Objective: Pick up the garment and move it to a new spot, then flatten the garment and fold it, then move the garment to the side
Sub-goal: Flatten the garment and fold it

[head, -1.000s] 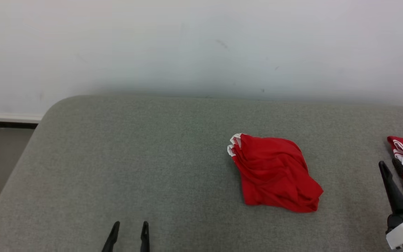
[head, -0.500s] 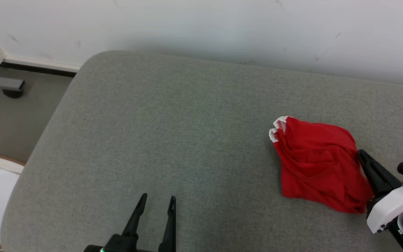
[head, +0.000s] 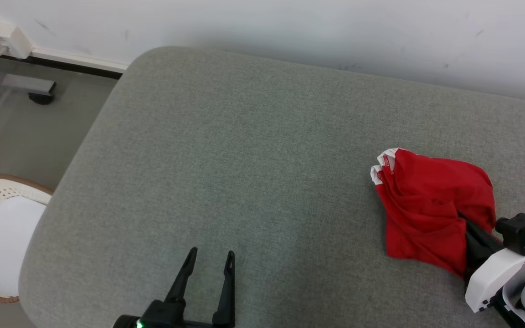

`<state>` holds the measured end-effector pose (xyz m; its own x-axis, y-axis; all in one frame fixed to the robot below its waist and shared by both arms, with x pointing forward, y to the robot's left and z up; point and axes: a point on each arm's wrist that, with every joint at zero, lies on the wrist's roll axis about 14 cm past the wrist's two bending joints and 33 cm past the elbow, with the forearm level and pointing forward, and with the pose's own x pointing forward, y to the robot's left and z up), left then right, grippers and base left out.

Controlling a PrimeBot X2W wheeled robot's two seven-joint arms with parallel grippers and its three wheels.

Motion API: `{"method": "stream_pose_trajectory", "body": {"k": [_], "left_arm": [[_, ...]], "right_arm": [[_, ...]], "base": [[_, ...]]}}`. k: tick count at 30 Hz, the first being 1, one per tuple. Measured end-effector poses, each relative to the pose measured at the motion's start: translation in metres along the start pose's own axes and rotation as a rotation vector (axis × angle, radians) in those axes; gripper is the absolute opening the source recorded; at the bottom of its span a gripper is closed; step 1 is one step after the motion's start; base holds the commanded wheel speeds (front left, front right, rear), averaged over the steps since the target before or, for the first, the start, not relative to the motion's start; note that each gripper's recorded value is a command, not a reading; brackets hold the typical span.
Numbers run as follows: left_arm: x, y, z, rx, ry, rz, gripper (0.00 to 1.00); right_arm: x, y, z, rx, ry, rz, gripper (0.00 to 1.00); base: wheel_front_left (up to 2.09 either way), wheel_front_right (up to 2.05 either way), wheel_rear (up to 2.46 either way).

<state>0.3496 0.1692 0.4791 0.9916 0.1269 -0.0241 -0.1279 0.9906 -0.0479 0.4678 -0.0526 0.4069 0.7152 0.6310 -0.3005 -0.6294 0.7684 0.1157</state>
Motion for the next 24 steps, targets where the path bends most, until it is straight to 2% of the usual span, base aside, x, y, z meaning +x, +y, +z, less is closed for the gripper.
{"method": "stream_pose_trajectory", "body": {"k": [10,24], "left_arm": [[-0.003,-0.001,0.004,-0.012,-0.013,0.003,1.00],[-0.004,-0.002,0.005,-0.022,-0.014,0.004,1.00]], "right_arm": [[-0.009,0.040,0.002,-0.015,-0.001,0.127,0.00],[-0.020,0.079,-0.029,-0.008,0.084,0.234,0.00]], "base": [[0.00,0.00,0.00],[0.00,0.00,0.00]]}}
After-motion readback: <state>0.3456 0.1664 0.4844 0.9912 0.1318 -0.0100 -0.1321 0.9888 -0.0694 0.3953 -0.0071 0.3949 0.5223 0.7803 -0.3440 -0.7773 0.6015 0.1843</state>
